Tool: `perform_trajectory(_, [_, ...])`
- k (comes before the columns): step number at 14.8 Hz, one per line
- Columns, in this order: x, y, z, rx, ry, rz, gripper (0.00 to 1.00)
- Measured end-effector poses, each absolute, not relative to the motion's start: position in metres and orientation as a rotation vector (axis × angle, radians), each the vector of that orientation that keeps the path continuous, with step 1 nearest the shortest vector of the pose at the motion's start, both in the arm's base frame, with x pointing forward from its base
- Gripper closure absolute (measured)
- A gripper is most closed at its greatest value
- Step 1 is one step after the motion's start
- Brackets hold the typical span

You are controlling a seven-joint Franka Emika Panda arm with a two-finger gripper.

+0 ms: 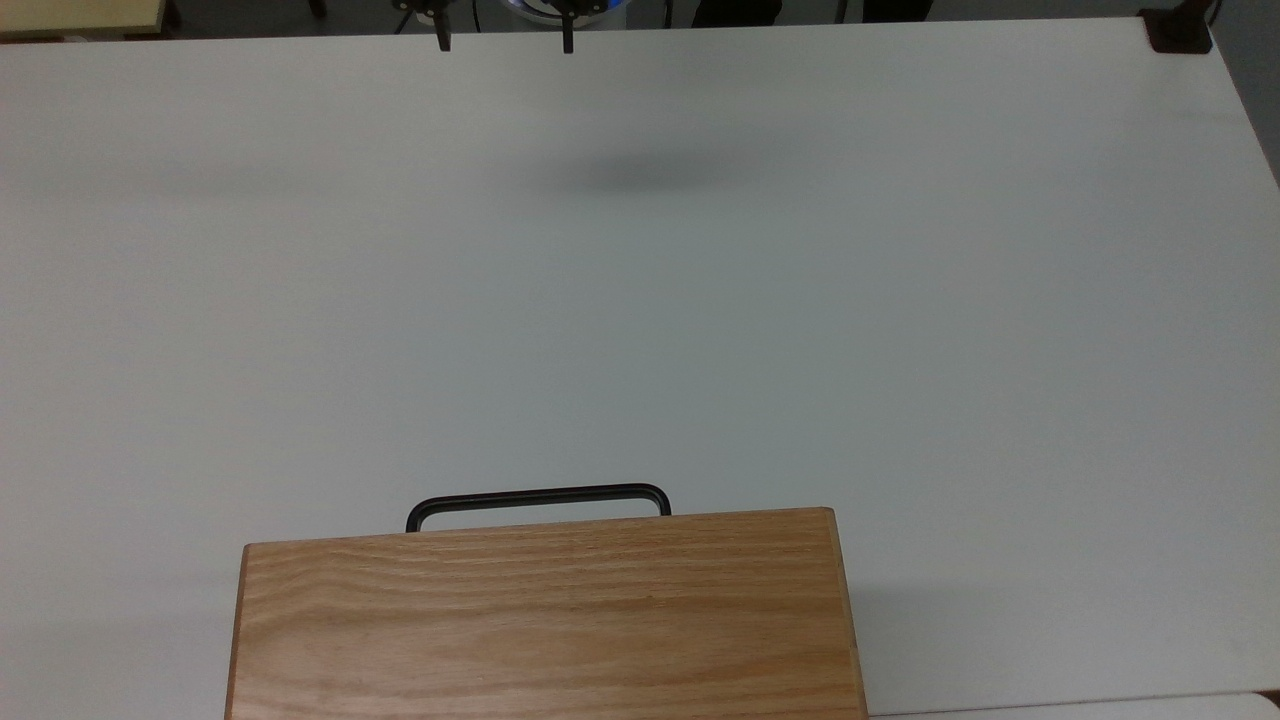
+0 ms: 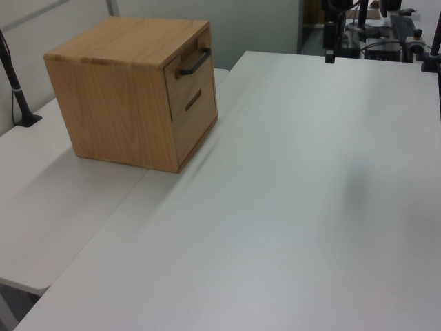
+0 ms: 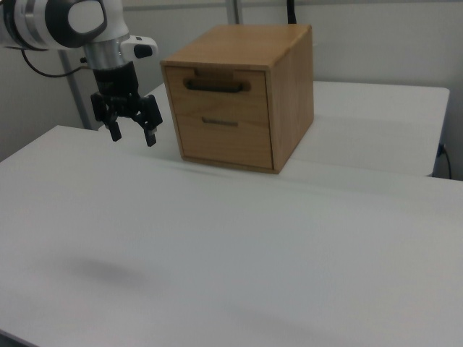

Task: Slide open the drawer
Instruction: 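Move the gripper toward the black handle of the upper drawer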

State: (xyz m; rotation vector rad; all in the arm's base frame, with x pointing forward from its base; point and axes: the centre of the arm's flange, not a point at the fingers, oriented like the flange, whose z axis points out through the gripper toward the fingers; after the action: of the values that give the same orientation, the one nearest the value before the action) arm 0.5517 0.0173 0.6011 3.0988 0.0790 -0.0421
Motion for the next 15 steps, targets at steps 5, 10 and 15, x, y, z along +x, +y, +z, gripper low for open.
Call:
perform_trajectory(5, [0.552, 0.013, 0.602, 3.099, -0.042, -0.038, 0.00])
perform_trajectory(10, [0.555, 0.011, 0.602, 3.098, -0.082, -0.034, 0.00])
perform_trajectory(15, [0.565, 0.011, 0.586, 3.088, -0.188, -0.075, 0.00])
